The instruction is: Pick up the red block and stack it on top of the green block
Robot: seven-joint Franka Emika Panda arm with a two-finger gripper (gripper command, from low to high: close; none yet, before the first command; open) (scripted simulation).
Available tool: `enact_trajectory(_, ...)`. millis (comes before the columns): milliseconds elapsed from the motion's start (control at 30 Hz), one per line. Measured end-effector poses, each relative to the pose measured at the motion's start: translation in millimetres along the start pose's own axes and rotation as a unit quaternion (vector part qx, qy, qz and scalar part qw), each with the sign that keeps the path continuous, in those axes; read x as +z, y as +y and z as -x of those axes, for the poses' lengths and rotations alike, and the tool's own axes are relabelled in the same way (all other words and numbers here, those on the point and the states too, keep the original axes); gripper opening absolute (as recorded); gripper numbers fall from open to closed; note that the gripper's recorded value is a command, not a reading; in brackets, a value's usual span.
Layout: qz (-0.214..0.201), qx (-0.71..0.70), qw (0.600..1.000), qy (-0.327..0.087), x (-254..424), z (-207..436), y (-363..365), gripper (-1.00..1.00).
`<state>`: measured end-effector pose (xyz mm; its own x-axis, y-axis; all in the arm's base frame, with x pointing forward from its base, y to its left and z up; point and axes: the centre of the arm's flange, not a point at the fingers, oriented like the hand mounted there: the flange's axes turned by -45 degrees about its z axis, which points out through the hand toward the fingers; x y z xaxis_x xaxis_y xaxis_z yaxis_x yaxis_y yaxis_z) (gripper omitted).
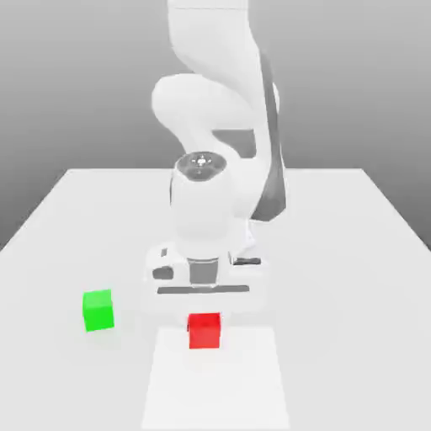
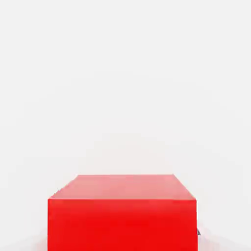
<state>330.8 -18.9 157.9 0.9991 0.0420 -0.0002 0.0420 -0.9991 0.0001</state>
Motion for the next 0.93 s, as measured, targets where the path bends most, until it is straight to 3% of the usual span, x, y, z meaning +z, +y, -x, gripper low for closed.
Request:
enact_trajectory(200, 0.000, 0.002, 1.000, 0.000, -46.2, 1.2, 1.9, -1.00)
enact_trajectory(567, 0.000, 0.242, 0.970, 0.000, -85.5, 61.1, 175.8, -1.00)
enact_trajectory(800, -0.001, 0.262, 0.965, 0.000, -35.4, 69.2, 189.6, -1.00)
enact_trajectory(833, -0.001, 0.261, 0.965, 0.000, -27.2, 69.3, 188.5, 1.00)
enact_trajectory(933, -0.001, 0.255, 0.967, 0.000, -27.2, 66.6, 185.3, 1.00)
